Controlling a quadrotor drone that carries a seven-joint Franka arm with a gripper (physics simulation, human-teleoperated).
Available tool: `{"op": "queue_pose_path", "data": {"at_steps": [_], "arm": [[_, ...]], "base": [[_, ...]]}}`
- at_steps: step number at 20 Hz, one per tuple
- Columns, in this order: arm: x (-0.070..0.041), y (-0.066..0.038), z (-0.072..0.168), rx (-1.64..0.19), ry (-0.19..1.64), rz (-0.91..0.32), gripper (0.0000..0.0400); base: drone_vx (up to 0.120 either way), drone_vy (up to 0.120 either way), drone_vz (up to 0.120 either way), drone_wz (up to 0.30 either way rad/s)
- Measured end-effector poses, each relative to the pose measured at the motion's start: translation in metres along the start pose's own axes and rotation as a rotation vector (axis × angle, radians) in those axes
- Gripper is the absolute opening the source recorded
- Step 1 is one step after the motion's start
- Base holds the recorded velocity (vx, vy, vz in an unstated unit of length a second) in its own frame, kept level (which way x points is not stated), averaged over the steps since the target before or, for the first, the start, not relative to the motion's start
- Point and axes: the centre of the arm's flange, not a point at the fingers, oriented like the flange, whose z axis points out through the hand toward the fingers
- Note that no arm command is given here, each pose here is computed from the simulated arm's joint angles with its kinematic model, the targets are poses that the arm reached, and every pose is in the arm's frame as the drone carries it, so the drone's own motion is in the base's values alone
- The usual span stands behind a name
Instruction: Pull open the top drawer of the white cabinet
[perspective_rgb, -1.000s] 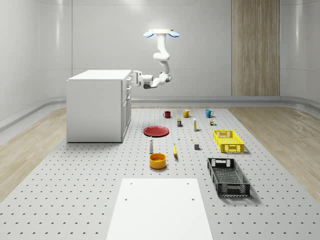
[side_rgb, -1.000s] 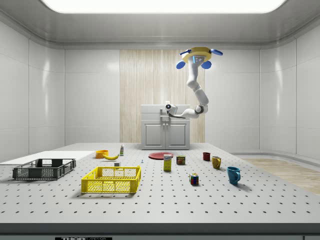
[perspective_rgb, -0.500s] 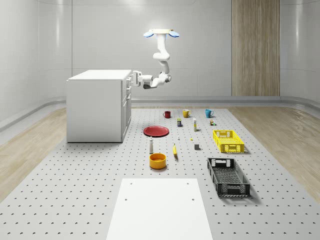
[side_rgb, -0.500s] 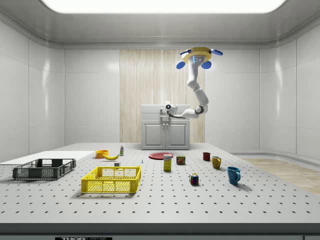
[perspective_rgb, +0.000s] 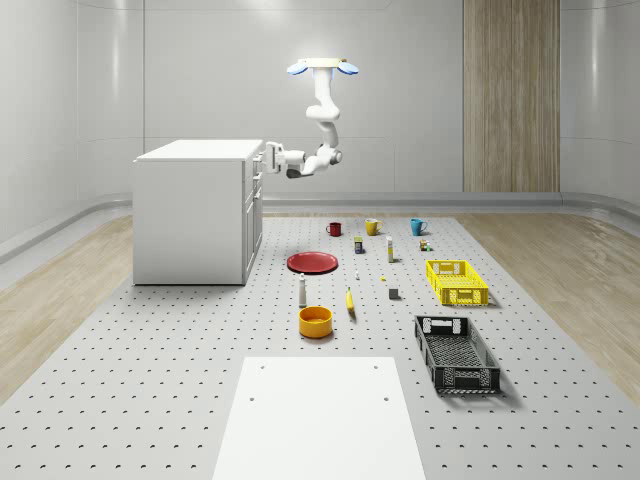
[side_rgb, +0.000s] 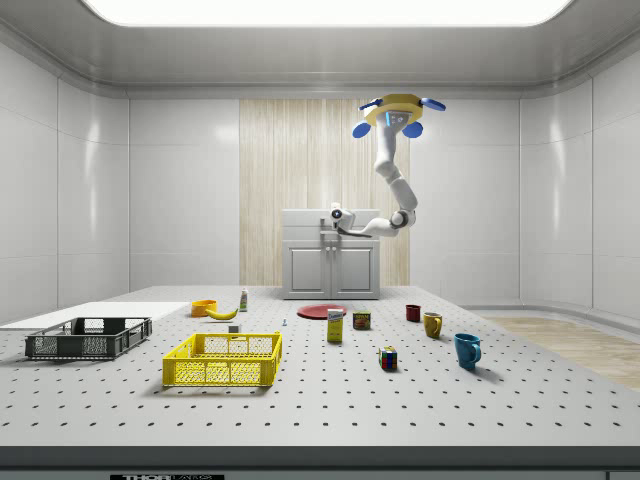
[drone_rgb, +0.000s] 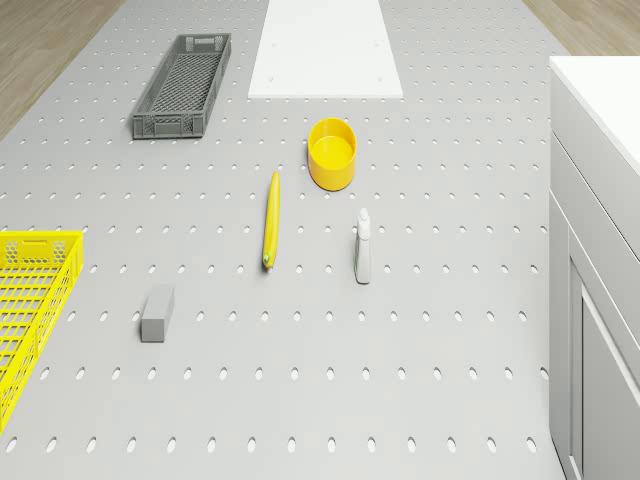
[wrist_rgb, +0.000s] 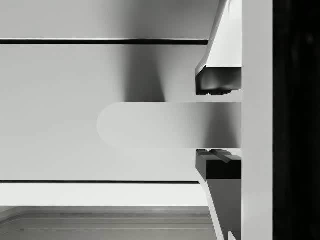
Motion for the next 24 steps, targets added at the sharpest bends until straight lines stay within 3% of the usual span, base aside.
{"op": "queue_pose_path", "data": {"at_steps": [4, 6, 11, 24], "arm": [[0.000, 0.000, 0.000, 0.000, 0.000, 0.001, 0.0121], [-0.008, -0.005, -0.003, -0.022, 0.021, 0.024, 0.0196], [-0.002, -0.002, -0.003, -0.008, 0.009, 0.001, 0.0132], [0.000, 0.000, -0.031, -0.003, 0.003, 0.015, 0.0119]], "base": [[0.000, 0.000, 0.000, 0.000], [0.000, 0.000, 0.000, 0.000], [0.000, 0.000, 0.000, 0.000], [0.000, 0.000, 0.000, 0.000]]}}
